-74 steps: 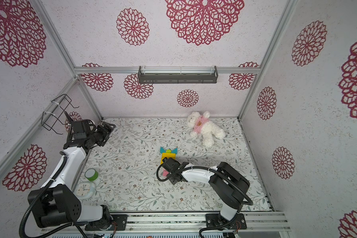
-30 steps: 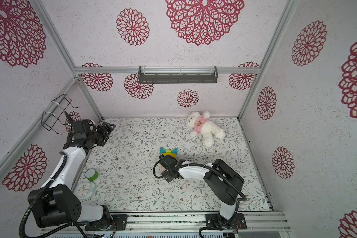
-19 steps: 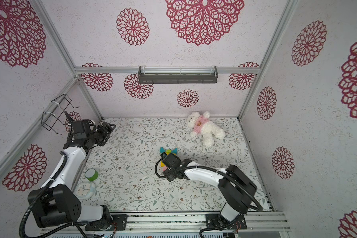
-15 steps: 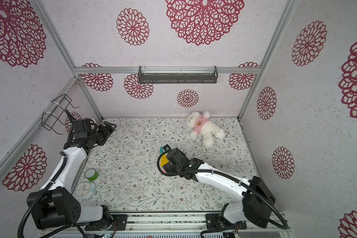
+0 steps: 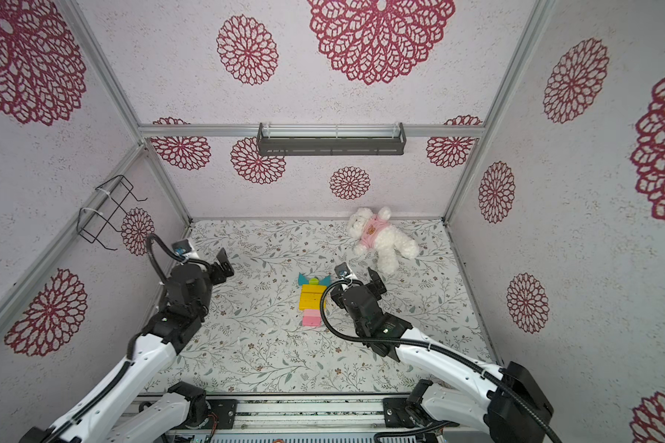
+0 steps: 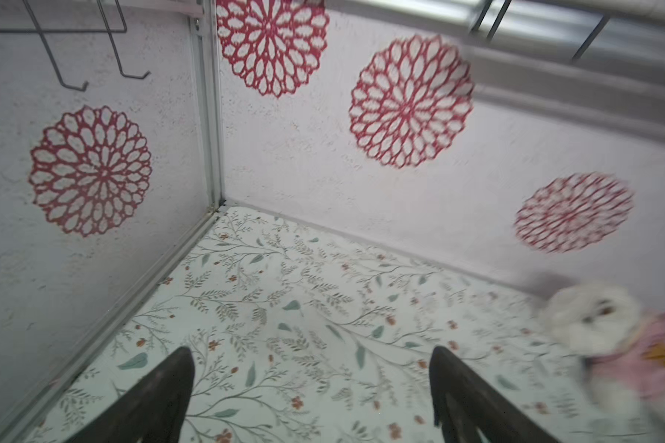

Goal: Assemble a carrot with building blocks
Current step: Reset both arms

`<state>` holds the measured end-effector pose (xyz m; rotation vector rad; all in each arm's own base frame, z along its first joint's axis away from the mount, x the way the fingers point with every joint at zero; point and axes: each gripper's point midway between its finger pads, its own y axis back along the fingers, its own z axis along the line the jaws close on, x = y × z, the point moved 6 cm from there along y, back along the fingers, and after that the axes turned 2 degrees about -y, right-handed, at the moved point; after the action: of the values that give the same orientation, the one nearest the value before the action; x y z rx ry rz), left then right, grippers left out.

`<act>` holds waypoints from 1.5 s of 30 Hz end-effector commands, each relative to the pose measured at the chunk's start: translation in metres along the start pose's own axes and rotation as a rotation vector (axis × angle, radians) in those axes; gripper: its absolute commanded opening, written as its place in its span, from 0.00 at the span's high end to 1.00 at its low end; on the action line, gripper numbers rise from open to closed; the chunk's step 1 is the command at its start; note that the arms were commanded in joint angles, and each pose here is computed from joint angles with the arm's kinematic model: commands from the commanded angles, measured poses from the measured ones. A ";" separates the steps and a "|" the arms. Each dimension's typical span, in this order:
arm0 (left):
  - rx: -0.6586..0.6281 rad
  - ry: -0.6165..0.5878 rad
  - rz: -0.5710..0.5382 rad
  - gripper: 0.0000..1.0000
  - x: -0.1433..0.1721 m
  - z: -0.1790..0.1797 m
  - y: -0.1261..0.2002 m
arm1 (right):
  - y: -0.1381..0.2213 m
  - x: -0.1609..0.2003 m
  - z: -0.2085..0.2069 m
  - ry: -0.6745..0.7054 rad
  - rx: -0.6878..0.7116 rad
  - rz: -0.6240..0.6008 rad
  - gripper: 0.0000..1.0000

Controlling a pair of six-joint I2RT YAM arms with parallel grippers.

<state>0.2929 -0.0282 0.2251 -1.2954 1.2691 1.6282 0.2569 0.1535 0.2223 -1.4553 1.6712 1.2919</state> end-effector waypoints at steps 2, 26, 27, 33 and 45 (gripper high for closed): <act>-0.196 -0.131 -0.139 0.03 0.017 0.014 -0.020 | -0.002 -0.032 -0.065 -0.168 0.148 -0.226 0.01; -0.079 0.010 -0.009 0.03 0.068 0.071 -0.097 | -0.049 0.128 -0.115 -0.395 0.347 -0.162 0.01; -0.077 -0.003 -0.019 0.03 0.068 0.070 -0.097 | -0.052 0.133 -0.114 -0.409 0.312 -0.162 0.01; -0.071 -0.006 -0.009 0.03 0.067 0.070 -0.098 | -0.077 0.136 -0.120 -0.431 0.243 -0.068 0.01; -0.069 -0.005 -0.007 0.03 0.068 0.070 -0.098 | -0.082 0.138 -0.125 -0.463 0.213 -0.051 0.01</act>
<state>0.3446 0.0610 0.1322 -1.3278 1.2169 1.6928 0.3201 -0.0136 0.1135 -0.9615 1.4579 1.2625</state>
